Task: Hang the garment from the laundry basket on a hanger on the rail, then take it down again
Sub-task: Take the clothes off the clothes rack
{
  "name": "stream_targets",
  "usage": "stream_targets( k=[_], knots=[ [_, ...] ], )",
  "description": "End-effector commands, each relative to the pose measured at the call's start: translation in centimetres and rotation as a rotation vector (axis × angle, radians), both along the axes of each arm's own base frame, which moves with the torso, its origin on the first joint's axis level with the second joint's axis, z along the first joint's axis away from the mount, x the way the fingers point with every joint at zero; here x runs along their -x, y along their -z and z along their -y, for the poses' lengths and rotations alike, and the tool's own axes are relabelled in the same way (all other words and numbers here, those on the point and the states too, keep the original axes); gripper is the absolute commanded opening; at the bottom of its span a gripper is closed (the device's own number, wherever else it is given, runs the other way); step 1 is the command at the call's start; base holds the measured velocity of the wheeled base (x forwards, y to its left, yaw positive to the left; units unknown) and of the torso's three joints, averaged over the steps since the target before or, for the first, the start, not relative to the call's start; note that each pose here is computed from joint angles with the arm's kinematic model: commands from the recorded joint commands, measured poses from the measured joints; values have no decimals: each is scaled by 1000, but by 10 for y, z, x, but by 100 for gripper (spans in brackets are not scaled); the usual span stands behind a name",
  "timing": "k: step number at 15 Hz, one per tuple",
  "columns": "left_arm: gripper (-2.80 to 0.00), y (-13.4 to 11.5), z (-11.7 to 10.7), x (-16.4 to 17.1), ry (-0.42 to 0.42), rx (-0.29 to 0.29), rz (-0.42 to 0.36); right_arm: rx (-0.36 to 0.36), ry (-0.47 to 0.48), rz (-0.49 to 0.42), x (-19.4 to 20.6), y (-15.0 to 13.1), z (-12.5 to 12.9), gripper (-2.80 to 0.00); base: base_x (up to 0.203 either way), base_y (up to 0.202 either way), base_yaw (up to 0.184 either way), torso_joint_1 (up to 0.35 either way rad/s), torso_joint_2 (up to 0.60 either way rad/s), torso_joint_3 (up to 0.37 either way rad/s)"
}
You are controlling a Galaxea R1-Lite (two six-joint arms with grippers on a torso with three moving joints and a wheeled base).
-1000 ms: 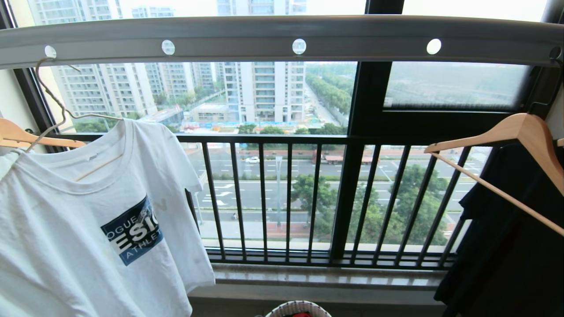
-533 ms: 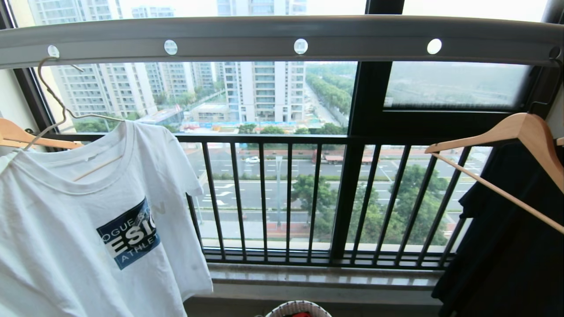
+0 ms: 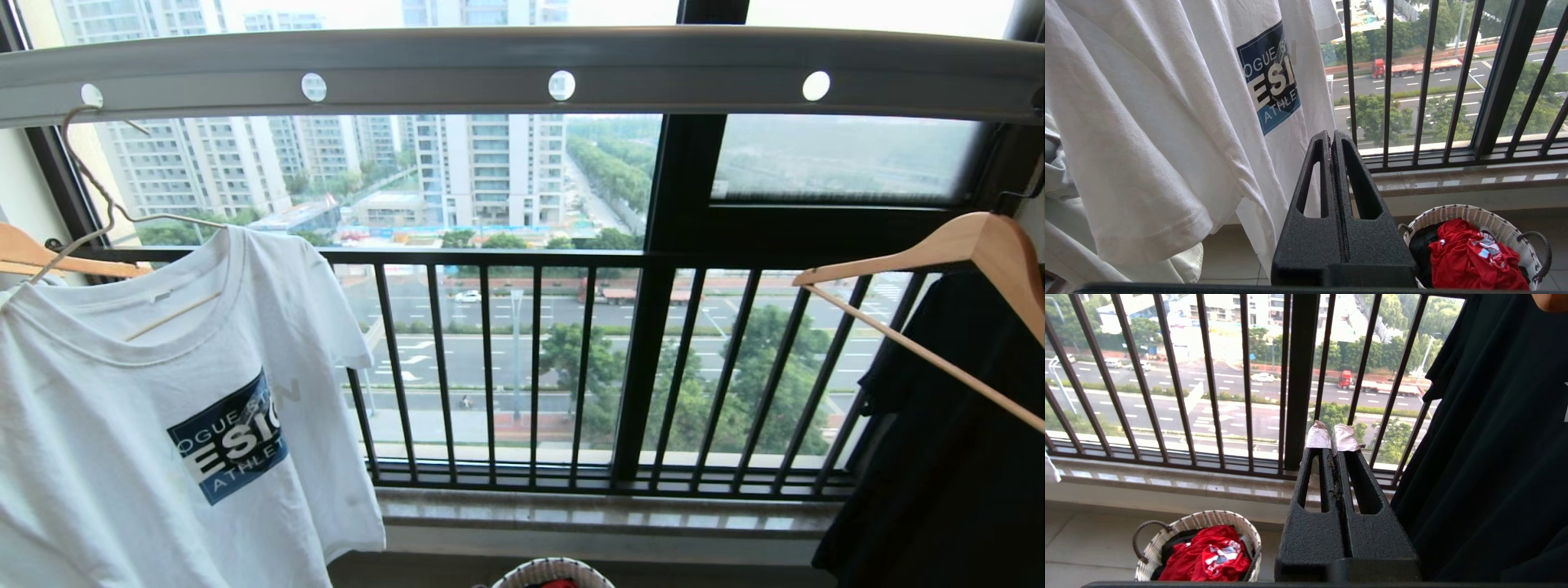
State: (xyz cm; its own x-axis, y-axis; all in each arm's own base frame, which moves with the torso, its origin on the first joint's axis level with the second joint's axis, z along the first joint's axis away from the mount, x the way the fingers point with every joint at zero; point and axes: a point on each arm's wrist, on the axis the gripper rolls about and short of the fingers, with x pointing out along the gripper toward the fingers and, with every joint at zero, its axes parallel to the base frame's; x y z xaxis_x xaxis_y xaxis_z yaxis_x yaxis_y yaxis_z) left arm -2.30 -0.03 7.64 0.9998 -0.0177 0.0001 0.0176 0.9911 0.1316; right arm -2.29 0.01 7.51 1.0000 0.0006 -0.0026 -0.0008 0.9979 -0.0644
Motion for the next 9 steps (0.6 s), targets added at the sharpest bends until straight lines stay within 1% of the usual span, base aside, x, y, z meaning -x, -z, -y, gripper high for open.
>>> stream_targets(
  k=[1, 4, 6, 9],
  knots=[
    [-280, 1, 0, 0, -2, 19, -5, 0, -1, 1, 0, 0, 0, -280, 0, 0, 0, 0, 0, 0],
    [-280, 1, 0, 0, -7, 68, -7, -12, -1, 1, 0, 0, 0, -280, 0, 0, 0, 0, 0, 0],
    [-280, 1, 0, 0, -8, 117, -5, -14, -1, 1, 0, 0, 0, -280, 0, 0, 0, 0, 0, 0],
    [-280, 1, 0, 0, -9, 121, -5, -15, -1, 1, 0, 0, 0, -280, 0, 0, 0, 0, 0, 0]
  ],
)
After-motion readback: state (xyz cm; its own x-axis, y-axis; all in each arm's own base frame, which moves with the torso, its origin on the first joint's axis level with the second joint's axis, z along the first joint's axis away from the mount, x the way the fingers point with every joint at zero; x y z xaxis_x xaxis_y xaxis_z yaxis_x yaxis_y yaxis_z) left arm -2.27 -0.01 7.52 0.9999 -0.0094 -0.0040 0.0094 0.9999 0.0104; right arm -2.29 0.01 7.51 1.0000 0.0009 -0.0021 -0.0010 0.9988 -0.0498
